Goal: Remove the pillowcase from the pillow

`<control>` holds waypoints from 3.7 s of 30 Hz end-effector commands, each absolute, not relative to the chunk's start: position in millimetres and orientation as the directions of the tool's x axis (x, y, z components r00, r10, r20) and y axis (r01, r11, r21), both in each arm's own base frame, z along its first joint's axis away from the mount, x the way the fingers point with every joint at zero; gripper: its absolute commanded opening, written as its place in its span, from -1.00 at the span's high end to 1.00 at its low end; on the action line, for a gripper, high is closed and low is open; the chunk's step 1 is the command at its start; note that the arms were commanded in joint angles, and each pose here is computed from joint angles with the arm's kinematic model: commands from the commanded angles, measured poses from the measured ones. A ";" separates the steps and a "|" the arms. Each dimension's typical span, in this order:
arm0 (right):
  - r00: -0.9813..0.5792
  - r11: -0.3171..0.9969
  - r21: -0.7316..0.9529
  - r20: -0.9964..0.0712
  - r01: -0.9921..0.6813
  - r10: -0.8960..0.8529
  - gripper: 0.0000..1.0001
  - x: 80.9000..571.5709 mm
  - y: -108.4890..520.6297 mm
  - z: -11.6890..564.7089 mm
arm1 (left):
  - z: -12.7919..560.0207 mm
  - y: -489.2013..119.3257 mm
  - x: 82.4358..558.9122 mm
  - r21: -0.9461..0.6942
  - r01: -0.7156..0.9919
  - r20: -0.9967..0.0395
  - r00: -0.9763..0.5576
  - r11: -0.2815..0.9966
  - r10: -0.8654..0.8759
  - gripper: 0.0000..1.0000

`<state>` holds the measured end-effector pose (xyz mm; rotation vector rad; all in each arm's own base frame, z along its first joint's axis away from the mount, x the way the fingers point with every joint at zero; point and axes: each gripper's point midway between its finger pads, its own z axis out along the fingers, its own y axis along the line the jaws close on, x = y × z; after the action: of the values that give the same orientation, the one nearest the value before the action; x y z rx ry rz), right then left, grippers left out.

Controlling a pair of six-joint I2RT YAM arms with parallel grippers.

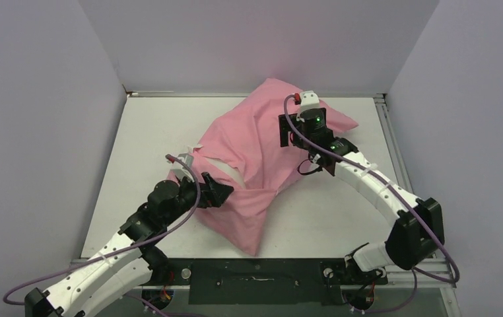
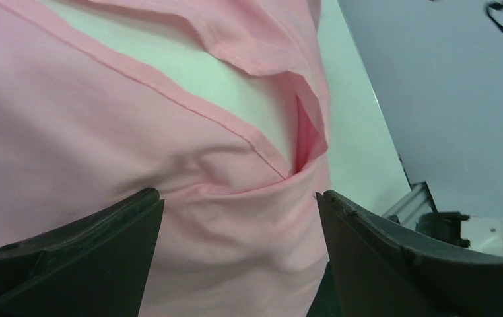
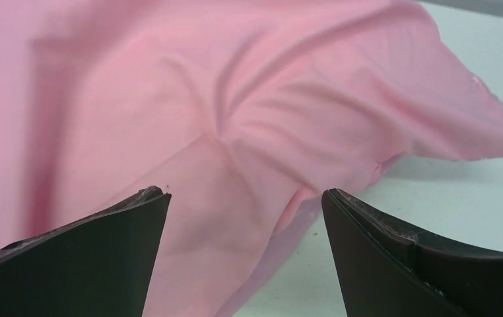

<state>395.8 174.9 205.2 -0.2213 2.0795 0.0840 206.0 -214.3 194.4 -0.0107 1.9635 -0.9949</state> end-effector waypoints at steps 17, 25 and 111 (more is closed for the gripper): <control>-0.351 0.781 0.059 -0.912 -0.622 -0.210 -0.79 334.6 321.8 206.4 | 203.9 -126.4 261.8 -0.558 -0.030 -0.789 -0.290 0.829 -0.541 -0.94; -0.488 0.888 0.043 -0.847 -0.457 -0.210 -0.79 319.5 273.4 156.6 | 185.2 -164.8 291.9 -0.566 0.057 -0.760 -0.422 0.823 -0.494 -0.94; -0.225 0.680 -0.176 -0.860 -0.711 -0.458 -0.79 263.2 358.1 250.8 | 138.3 -170.8 268.5 -0.759 0.180 -0.602 -0.563 0.626 -0.567 0.74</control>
<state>274.1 332.7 275.3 -0.7690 1.8434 0.3452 270.7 -152.8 107.3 -0.4032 2.0311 -0.9073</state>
